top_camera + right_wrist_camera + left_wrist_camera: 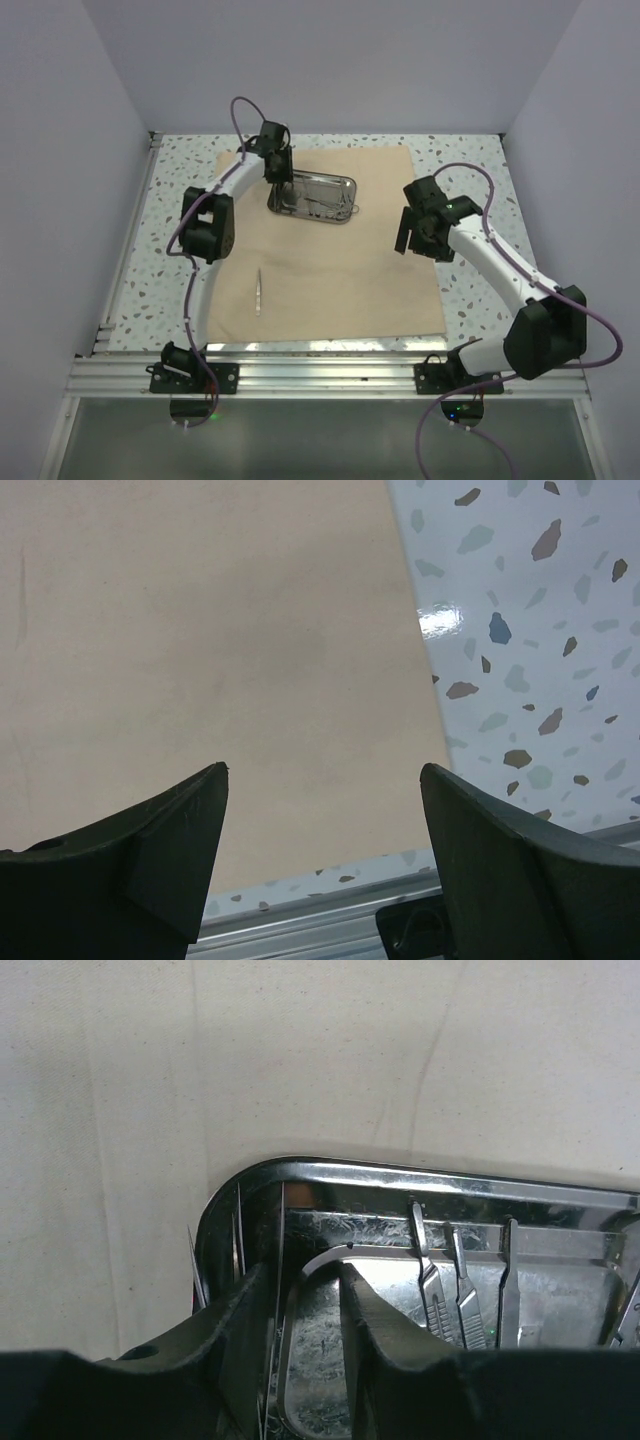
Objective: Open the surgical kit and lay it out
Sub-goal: Pick up the medical item from the container.
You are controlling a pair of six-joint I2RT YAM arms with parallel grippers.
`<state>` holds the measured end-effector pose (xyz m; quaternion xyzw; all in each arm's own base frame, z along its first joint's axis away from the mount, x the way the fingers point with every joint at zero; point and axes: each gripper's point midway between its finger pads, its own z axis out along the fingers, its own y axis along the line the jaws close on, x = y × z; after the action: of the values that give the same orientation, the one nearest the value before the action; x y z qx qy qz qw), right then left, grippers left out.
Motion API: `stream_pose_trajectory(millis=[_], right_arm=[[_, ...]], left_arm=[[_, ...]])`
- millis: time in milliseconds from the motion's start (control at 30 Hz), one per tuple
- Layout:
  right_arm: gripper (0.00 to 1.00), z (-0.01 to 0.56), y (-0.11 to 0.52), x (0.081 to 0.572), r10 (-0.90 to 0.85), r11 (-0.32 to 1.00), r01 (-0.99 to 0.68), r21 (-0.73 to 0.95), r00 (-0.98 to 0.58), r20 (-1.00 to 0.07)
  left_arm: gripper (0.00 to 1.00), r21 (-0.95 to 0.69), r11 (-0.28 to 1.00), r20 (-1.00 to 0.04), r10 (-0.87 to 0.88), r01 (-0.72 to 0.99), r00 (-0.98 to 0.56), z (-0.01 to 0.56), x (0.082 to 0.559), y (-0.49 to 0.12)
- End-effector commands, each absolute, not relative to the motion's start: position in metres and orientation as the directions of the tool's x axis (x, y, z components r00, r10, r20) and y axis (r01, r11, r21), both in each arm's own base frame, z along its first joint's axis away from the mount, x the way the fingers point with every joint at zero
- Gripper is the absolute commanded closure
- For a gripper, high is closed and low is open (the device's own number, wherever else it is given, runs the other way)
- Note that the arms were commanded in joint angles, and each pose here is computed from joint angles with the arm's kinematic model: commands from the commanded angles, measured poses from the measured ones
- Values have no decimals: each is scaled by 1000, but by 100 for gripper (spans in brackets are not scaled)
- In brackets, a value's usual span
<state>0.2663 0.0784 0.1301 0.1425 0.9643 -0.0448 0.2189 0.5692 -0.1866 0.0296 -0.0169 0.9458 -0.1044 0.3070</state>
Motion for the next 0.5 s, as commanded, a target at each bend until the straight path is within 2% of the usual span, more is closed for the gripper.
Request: stream_pose_trajectory(millis=[0,33,67,133,167,267,367,467], right_arm=[[19,142,82,280,262,954,299,-4,-841,-474],[19,141,83,281,259,955,296,-4,-842,-474],[19,142,83,282,260,955,298,-4,-841,-474],[19,142,83,284,259,955,296,-5,-842,-474],[19,143,84,285,258,955,295,-4,-841,-476],[19,143,85,289,254,957,291,-5,-841,-477],[19,143,88,293,255,957,290,1,-841,-478],[19,144,92,297,255,959,282,16,-840,-479]], left_arm=[[65,-187,982,-530,-105,-4,-842,10,564,-174],[67,-187,982,-529,-105,-5,-842,10,564,-174],[74,-185,983,-525,-105,-8,-844,8,564,-172],[80,-179,984,-512,-102,-9,-853,5,561,-172],[88,-176,984,-501,-99,-11,-860,2,559,-170],[100,-128,991,-473,-97,-41,-876,-9,552,-159],[100,-121,991,-451,-101,-51,-887,-14,548,-153],[100,-137,990,-476,-102,-41,-873,7,550,-153]])
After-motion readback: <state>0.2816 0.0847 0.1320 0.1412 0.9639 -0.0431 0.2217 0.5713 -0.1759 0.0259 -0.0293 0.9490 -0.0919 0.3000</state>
